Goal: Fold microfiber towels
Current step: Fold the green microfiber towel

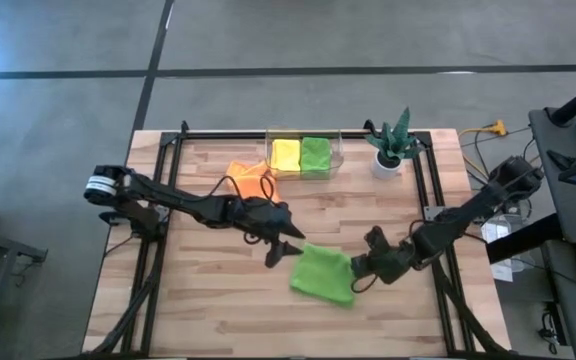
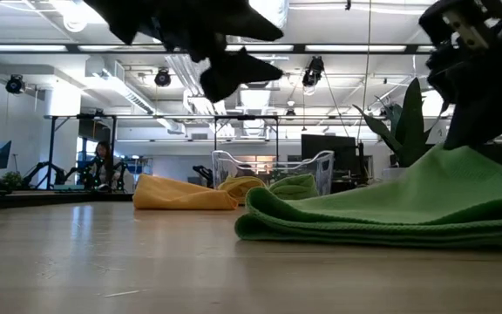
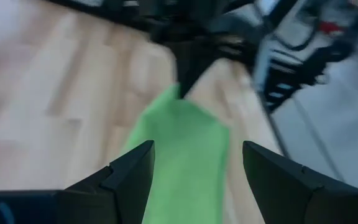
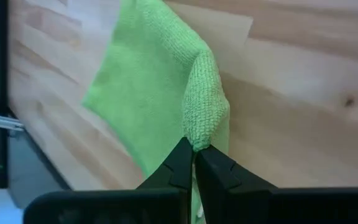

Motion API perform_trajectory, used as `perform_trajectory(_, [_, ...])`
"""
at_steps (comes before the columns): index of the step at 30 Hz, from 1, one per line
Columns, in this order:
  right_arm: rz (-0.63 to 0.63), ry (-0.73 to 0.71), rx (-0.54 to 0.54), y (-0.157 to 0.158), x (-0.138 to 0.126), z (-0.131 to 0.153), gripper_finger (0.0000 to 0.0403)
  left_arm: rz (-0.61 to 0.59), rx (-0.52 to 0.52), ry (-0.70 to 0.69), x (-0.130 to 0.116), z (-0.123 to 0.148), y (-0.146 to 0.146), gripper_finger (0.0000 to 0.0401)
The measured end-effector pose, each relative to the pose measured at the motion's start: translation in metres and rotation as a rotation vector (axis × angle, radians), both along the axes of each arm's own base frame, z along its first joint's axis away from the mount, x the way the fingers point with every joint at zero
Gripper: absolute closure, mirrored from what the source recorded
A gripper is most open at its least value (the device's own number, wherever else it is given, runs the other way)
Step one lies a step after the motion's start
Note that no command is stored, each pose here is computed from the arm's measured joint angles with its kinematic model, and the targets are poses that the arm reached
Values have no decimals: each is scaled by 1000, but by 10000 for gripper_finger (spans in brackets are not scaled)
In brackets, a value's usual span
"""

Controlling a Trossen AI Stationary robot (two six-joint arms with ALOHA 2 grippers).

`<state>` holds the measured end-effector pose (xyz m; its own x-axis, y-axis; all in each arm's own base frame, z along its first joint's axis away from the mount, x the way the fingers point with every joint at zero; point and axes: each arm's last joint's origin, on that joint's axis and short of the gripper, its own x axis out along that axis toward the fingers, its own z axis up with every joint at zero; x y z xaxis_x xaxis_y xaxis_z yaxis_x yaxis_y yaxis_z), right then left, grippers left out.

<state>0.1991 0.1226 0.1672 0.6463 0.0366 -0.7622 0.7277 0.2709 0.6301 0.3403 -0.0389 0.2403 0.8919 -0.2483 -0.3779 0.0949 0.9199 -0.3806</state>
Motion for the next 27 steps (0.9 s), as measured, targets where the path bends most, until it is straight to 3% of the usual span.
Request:
perform_trajectory(17, [117,123,-47,-39,13,-17,394,-119,-44,108,82,-81,-17,173])
perform_trajectory(24, [102,133,-42,-40,12,-19,392,-118,-43,173,92,-109,-18,173])
perform_trajectory(27, [90,137,-23,-41,12,-19,373,-117,-39,220,91,-118,-18,173])
